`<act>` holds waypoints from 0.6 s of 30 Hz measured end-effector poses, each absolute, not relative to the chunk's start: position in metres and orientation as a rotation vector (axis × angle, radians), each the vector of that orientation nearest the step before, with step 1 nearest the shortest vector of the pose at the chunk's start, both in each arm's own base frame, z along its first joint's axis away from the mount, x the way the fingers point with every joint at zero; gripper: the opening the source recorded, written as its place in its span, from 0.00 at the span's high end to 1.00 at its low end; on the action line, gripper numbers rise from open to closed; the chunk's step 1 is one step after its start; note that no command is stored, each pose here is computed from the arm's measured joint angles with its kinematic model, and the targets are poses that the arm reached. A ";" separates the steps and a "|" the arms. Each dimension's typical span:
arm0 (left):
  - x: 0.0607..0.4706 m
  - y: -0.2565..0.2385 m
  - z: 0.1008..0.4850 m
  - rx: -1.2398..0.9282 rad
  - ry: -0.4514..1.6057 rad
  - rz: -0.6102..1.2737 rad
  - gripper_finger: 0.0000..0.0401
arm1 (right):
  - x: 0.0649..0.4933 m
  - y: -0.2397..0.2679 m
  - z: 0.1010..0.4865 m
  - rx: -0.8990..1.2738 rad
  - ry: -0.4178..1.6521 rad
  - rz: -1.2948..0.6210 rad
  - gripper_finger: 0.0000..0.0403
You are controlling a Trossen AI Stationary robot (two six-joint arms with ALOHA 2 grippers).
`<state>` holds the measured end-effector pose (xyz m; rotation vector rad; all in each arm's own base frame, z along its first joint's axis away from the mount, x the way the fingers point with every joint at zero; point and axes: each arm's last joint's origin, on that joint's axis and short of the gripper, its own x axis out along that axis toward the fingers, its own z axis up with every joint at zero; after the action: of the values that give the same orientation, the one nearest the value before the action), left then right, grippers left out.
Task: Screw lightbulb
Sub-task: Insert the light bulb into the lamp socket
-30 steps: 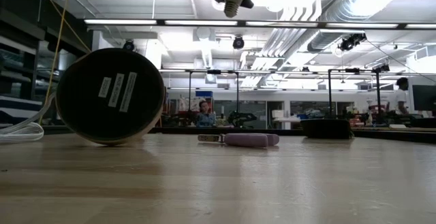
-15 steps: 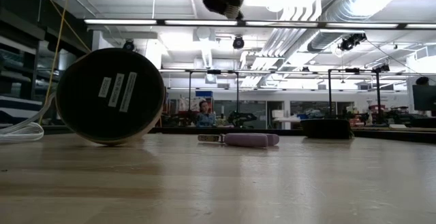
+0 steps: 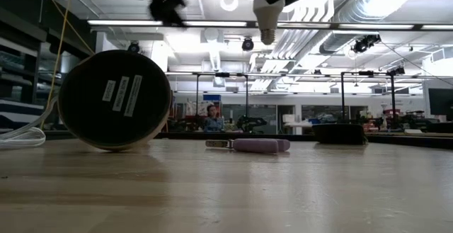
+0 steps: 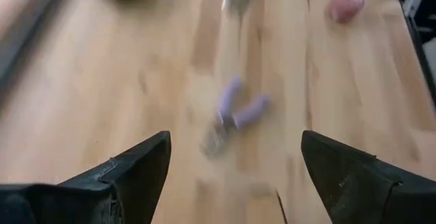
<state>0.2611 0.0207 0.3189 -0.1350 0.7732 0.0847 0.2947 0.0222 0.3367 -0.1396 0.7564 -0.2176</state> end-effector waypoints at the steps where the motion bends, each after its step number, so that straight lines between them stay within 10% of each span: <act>1: 0.252 0.019 0.309 -0.188 0.802 0.080 0.21 | 0.295 0.023 0.337 -0.136 0.756 -0.209 0.42; 18: 0.230 -0.038 0.280 -0.417 0.831 0.287 0.21 | 0.296 0.016 0.337 -0.125 0.750 -0.227 0.42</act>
<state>0.2300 -0.0377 0.2797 -0.4173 0.8315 0.2870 0.2958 0.0157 0.3372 -0.1254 0.7502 -0.2271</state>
